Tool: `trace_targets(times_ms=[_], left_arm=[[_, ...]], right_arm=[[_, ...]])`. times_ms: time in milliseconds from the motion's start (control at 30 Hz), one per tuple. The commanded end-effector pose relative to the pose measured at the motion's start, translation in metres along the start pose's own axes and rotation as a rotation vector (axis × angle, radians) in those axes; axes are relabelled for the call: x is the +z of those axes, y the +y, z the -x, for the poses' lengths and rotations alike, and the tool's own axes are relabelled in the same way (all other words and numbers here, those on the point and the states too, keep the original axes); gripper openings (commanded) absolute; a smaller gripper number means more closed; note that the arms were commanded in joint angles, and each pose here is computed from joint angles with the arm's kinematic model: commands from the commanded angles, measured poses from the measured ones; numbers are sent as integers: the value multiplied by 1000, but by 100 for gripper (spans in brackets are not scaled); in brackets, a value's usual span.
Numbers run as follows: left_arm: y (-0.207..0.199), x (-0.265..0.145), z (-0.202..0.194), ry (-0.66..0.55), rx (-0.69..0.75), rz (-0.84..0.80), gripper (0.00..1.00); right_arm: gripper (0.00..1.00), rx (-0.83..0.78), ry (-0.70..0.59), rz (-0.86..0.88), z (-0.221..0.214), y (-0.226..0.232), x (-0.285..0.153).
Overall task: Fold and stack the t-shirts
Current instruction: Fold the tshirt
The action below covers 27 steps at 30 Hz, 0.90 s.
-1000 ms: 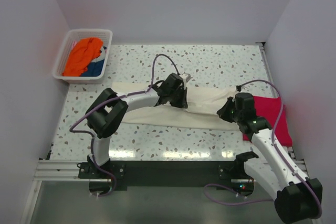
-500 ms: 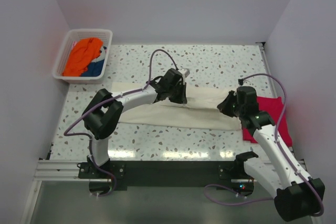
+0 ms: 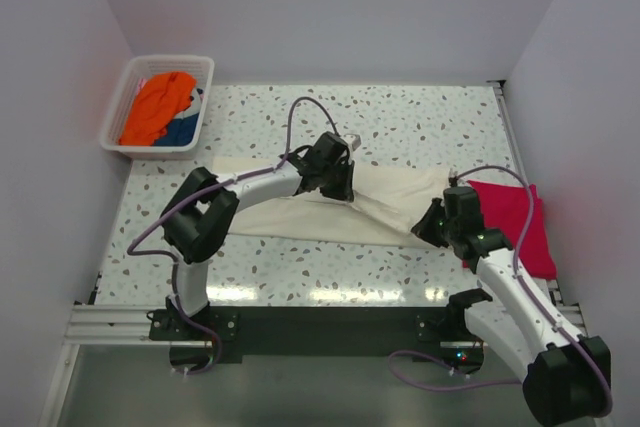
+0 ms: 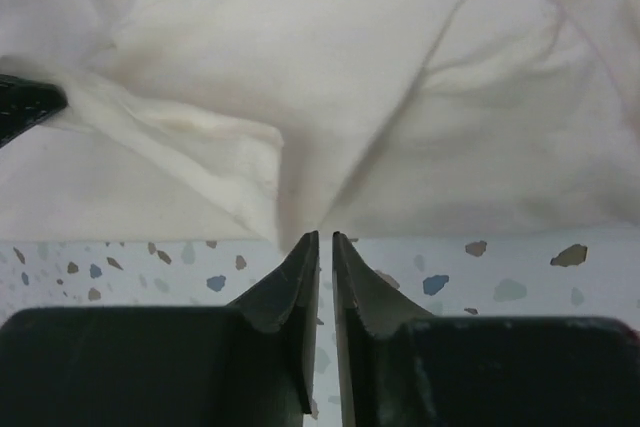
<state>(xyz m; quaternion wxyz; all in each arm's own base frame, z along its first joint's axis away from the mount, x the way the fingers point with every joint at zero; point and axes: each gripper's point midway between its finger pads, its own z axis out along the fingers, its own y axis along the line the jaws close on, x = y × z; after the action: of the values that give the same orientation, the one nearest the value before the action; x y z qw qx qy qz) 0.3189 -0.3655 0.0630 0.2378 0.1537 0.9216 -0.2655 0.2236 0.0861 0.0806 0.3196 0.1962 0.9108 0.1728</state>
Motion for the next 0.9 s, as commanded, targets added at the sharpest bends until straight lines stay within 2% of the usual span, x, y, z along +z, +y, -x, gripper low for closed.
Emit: trace_targets(times_ms=[0, 33, 100, 133, 167, 200, 267, 333, 400, 433, 500, 667, 867], left_arm=[[11, 3, 1, 11, 15, 36, 21], [11, 2, 2, 10, 15, 37, 35], [12, -2, 5, -3, 25, 49, 45], [12, -4, 6, -8, 30, 54, 54], [13, -8, 10, -19, 36, 59, 57], [14, -12, 12, -24, 37, 68, 60], [13, -21, 18, -40, 41, 66, 61], [13, -27, 21, -51, 43, 66, 61], [12, -35, 27, -71, 49, 69, 59], [12, -39, 30, -79, 52, 70, 58], [16, -42, 29, -76, 50, 90, 56], [39, -56, 27, -80, 21, 141, 52], [79, -70, 33, -97, -48, 188, 51]], right_arm=[[18, 63, 4, 18, -6, 1, 9], [23, 65, 3, 18, -5, 1, 11], [35, 62, 5, 8, -2, 2, 11], [39, 55, -4, 1, 2, 2, 10], [46, 51, -27, 7, 11, 8, 6], [49, 44, -40, -6, 16, 7, 4], [51, 28, -95, -27, 38, 13, -3], [51, -6, -178, -100, 69, 12, -12], [51, -49, -209, -229, 88, -5, -4], [50, -52, -235, -238, 107, 2, -7], [50, -62, -203, -312, 122, -14, 11], [49, -18, -191, -358, 162, -36, 36], [50, 42, -102, -327, 166, -58, 77]])
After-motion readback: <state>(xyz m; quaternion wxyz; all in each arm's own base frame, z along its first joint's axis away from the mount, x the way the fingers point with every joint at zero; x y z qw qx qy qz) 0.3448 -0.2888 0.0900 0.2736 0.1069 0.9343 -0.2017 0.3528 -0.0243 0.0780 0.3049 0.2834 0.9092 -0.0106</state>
